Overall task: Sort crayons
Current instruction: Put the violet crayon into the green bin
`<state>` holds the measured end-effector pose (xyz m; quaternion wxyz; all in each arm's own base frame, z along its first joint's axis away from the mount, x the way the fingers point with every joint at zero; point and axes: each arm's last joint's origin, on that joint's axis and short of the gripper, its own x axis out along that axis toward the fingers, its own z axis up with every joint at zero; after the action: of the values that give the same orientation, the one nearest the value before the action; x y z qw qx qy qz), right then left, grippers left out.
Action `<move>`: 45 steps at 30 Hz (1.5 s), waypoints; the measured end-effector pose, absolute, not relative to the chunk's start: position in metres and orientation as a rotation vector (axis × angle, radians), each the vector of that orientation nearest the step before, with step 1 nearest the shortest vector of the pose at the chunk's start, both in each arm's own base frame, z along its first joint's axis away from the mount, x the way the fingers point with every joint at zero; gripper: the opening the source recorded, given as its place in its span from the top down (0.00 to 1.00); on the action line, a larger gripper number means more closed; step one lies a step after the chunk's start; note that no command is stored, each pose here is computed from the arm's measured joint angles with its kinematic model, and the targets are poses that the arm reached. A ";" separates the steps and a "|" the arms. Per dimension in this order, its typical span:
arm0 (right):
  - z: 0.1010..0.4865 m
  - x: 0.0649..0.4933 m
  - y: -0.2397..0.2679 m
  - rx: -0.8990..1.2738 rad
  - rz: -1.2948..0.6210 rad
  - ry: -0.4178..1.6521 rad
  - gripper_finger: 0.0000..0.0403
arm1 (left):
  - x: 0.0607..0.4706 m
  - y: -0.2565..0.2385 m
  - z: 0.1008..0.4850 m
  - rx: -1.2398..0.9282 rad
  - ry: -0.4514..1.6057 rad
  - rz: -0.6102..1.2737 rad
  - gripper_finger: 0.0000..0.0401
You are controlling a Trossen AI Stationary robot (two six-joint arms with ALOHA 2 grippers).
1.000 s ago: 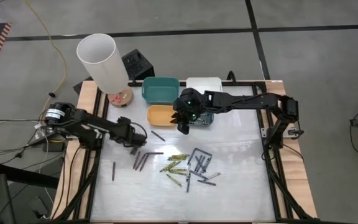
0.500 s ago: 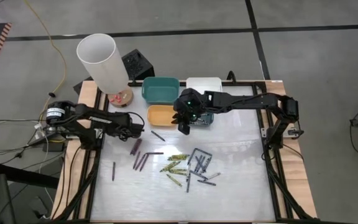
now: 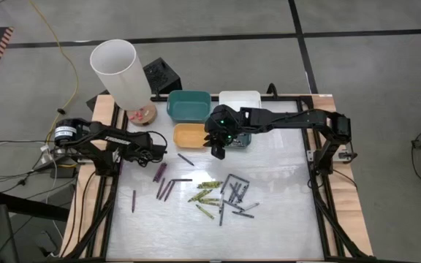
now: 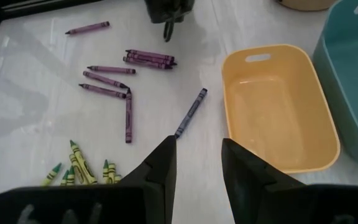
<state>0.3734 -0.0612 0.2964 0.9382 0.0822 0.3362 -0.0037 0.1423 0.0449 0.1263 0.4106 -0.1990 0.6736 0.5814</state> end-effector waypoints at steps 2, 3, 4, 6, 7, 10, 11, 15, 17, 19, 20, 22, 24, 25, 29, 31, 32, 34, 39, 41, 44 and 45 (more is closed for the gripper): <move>0.296 0.373 -0.061 0.164 -0.006 0.687 0.70 | 0.140 0.048 0.126 -0.503 1.683 1.497 1.00; 0.296 0.373 -0.061 0.164 -0.006 0.688 0.70 | 0.140 0.050 0.126 -0.509 1.677 1.509 1.00; 0.296 0.373 -0.061 0.164 -0.006 0.688 0.70 | 0.139 0.051 0.126 -0.514 1.676 1.514 1.00; 0.296 0.373 -0.061 0.160 -0.004 0.689 0.70 | 0.136 0.053 0.123 -0.529 1.679 1.514 1.00; 0.296 0.373 -0.061 0.153 -0.002 0.691 0.70 | 0.135 0.054 0.121 -0.534 1.683 1.505 1.00; 0.296 0.373 -0.061 0.144 0.002 0.694 0.70 | 0.134 0.056 0.120 -0.546 1.707 1.476 1.00; 0.296 0.373 -0.061 0.144 0.002 0.694 0.70 | 0.134 0.057 0.120 -0.547 1.707 1.477 1.00; 0.296 0.373 -0.061 0.131 0.006 0.694 0.70 | 0.134 0.056 0.119 -0.568 1.739 1.430 1.00; 0.296 0.373 -0.061 0.121 0.010 0.693 0.70 | 0.133 0.055 0.116 -0.606 1.796 1.369 1.00; 0.296 0.373 -0.061 0.118 0.011 0.693 0.70 | 0.134 0.055 0.114 -0.602 1.823 1.352 1.00; 0.296 0.373 -0.061 0.118 0.011 0.693 0.70 | 0.135 0.055 0.113 -0.602 1.838 1.342 1.00; 0.296 0.373 -0.061 0.117 0.011 0.695 0.70 | 0.135 0.055 0.110 -0.601 1.874 1.316 1.00; 0.296 0.373 -0.061 0.108 0.015 0.698 0.70 | 0.137 0.053 0.109 -0.597 1.909 1.260 1.00; 0.295 0.372 -0.061 0.099 0.018 0.700 0.70 | 0.138 0.052 0.108 -0.596 1.916 1.227 1.00; 0.295 0.372 -0.062 0.077 0.023 0.700 0.70 | 0.151 0.042 0.108 -0.660 1.889 1.125 1.00; 0.295 0.372 -0.065 0.079 0.017 0.698 0.70 | 0.158 0.037 0.109 -0.681 1.860 1.109 1.00; 0.295 0.372 -0.066 0.080 0.013 0.698 0.70 | 0.162 0.036 0.111 -0.678 1.838 1.106 1.00; 0.296 0.371 -0.070 0.083 0.005 0.696 0.70 | 0.171 0.033 0.114 -0.659 1.794 1.100 1.00; 0.296 0.370 -0.075 0.088 -0.009 0.695 0.70 | 0.190 0.030 0.124 -0.655 1.700 1.079 1.00; 0.296 0.370 -0.075 0.088 -0.009 0.695 0.70 | 0.201 0.026 0.131 -0.674 1.665 1.042 1.00; 0.296 0.370 -0.075 0.088 -0.008 0.695 0.70 | 0.222 0.020 0.148 -0.667 1.585 0.980 1.00; 0.296 0.370 -0.074 0.088 -0.008 0.695 0.70 | 0.230 0.017 0.155 -0.658 1.553 0.959 1.00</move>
<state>0.3702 -0.0744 0.2956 0.9393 0.0433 0.3405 -0.0038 0.2300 0.0170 0.1555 0.5652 -0.2799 0.6602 0.4079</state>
